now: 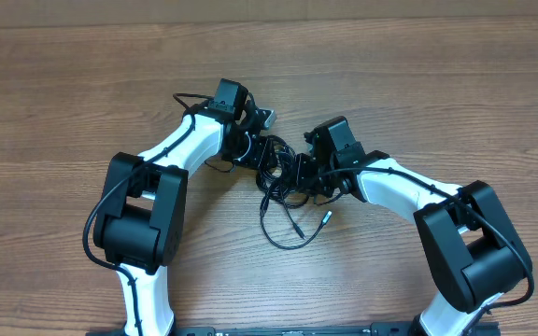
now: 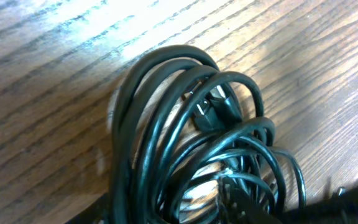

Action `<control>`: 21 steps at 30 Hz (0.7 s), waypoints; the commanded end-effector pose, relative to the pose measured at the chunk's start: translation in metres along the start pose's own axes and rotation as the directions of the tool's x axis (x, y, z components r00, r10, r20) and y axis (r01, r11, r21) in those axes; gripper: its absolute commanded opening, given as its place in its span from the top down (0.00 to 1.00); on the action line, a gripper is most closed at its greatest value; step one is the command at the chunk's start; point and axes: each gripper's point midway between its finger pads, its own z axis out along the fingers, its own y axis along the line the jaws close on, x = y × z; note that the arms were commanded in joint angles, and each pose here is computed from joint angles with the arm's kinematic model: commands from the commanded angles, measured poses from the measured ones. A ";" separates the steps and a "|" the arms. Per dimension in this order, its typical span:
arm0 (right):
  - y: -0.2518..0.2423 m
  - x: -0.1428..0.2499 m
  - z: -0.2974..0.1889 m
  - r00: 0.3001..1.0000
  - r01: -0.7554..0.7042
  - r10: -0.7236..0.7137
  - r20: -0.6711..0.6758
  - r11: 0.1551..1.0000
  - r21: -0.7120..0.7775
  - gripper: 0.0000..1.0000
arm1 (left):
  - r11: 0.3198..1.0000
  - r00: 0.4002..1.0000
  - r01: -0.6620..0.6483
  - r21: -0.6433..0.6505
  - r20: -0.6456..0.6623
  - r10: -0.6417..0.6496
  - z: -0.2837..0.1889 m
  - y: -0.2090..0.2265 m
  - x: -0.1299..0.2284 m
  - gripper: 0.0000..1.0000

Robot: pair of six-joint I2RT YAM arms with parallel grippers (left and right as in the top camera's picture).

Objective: Untangle cables

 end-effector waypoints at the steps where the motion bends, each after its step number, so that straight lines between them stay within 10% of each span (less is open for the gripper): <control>1: -0.012 -0.016 -0.008 0.995 -0.039 0.031 0.097 0.996 0.079 0.94 | 0.999 0.998 -0.027 0.019 -0.047 0.028 0.009 0.002 0.014 0.56; 21: -0.018 -0.018 0.005 0.978 -0.132 0.106 0.178 0.981 0.140 0.86 | 0.999 0.996 -0.049 -0.007 -0.070 0.048 0.014 -0.003 0.019 0.64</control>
